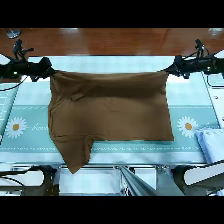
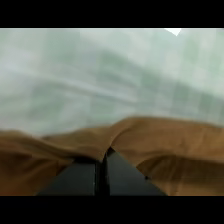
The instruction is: Fold the shirts.
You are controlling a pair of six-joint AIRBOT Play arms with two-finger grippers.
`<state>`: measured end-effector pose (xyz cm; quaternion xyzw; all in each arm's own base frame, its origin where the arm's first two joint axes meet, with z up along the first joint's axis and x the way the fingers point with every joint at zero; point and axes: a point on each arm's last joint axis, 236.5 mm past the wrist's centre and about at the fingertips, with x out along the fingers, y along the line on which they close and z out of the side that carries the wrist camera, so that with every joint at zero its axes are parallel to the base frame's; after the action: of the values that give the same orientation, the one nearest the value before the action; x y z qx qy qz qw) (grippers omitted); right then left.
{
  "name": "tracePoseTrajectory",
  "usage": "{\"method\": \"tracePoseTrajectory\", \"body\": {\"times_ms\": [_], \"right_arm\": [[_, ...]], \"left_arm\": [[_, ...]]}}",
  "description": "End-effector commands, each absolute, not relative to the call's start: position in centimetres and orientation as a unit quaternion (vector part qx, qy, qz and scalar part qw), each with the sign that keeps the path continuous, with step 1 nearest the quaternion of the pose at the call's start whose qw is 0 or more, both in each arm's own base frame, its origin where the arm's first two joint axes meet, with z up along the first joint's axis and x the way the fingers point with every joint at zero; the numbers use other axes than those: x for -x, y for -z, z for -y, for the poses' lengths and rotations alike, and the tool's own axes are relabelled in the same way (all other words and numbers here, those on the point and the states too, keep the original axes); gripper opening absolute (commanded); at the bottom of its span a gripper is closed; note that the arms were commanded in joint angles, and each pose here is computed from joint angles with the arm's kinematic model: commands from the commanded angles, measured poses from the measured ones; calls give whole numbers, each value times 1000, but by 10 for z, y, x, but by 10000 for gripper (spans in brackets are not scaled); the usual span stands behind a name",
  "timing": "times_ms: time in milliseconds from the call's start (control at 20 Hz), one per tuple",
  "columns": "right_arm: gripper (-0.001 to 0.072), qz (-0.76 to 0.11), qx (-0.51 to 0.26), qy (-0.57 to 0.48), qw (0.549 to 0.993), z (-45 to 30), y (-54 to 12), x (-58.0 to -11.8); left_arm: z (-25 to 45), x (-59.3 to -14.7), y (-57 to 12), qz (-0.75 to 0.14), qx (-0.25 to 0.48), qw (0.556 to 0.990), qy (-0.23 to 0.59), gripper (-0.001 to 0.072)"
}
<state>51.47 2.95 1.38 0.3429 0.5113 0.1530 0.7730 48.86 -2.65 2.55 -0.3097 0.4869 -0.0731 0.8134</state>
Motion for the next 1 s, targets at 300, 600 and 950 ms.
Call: {"method": "tracePoseTrajectory", "body": {"times_ms": [300, 600, 950], "right_arm": [[29, -678, -207, -123, 695, -2, 47, -417], [28, -671, -214, -101, 703, 0, 66, -419], [29, -677, -219, -103, 695, -3, 65, -415]], "left_arm": [[29, -365, 57, -677, 239, 687, 106, 21], [27, -360, 72, -679, 236, 688, 99, 21], [12, -357, 82, -686, 227, 687, 80, 21]]}}
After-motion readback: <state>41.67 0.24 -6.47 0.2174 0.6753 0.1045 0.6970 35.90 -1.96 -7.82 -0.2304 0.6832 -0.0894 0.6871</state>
